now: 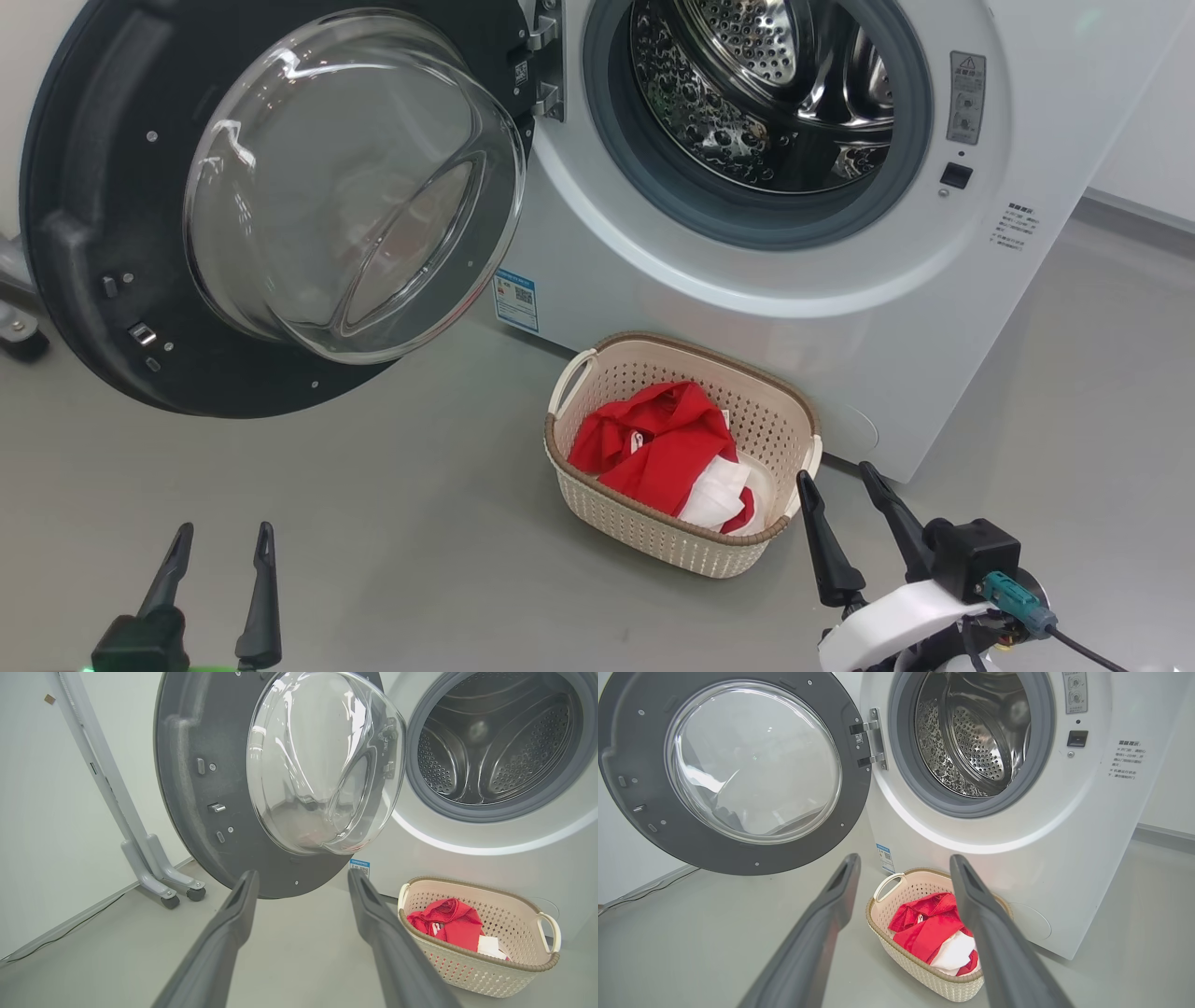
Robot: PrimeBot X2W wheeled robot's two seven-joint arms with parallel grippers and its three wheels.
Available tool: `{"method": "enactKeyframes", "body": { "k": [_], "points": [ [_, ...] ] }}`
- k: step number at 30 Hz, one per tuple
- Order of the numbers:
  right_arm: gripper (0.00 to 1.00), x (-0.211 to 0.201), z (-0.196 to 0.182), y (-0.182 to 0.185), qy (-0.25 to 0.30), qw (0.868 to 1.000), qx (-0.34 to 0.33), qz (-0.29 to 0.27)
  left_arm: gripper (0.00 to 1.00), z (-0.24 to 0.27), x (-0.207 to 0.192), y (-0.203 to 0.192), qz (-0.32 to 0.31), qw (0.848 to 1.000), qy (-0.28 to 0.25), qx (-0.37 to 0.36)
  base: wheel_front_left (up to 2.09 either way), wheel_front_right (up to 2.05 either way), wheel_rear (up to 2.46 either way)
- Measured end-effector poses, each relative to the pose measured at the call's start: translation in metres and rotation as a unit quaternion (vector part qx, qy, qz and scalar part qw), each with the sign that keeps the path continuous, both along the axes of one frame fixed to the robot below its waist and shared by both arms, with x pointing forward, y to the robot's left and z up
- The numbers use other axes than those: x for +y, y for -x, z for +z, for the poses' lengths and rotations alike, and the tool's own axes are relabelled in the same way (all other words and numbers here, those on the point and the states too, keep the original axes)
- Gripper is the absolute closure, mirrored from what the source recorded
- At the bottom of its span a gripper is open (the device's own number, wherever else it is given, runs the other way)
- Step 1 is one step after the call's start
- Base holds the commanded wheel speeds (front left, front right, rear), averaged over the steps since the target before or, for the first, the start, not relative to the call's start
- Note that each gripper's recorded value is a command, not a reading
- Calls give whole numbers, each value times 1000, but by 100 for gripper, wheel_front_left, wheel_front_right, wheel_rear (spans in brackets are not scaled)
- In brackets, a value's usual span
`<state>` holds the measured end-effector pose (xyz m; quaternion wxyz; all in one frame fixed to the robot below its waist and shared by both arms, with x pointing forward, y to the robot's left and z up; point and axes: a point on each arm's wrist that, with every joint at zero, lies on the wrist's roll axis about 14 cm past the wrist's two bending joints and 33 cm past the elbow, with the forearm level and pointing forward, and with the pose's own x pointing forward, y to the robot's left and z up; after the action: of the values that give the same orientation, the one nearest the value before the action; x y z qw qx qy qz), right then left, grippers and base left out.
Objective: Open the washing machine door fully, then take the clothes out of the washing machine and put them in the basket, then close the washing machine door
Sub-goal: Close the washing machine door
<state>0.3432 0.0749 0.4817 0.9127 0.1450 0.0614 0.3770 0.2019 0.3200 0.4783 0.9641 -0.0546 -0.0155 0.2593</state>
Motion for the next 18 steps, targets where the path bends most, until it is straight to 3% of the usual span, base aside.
{"method": "enactKeyframes", "body": {
  "k": [18],
  "points": [
    [0, -1, 0, 0, 0, 1000, 0, -1, 0, -2, -1, 1, 0, 1000, 3, 1, 0, 0, 0]
  ]
}}
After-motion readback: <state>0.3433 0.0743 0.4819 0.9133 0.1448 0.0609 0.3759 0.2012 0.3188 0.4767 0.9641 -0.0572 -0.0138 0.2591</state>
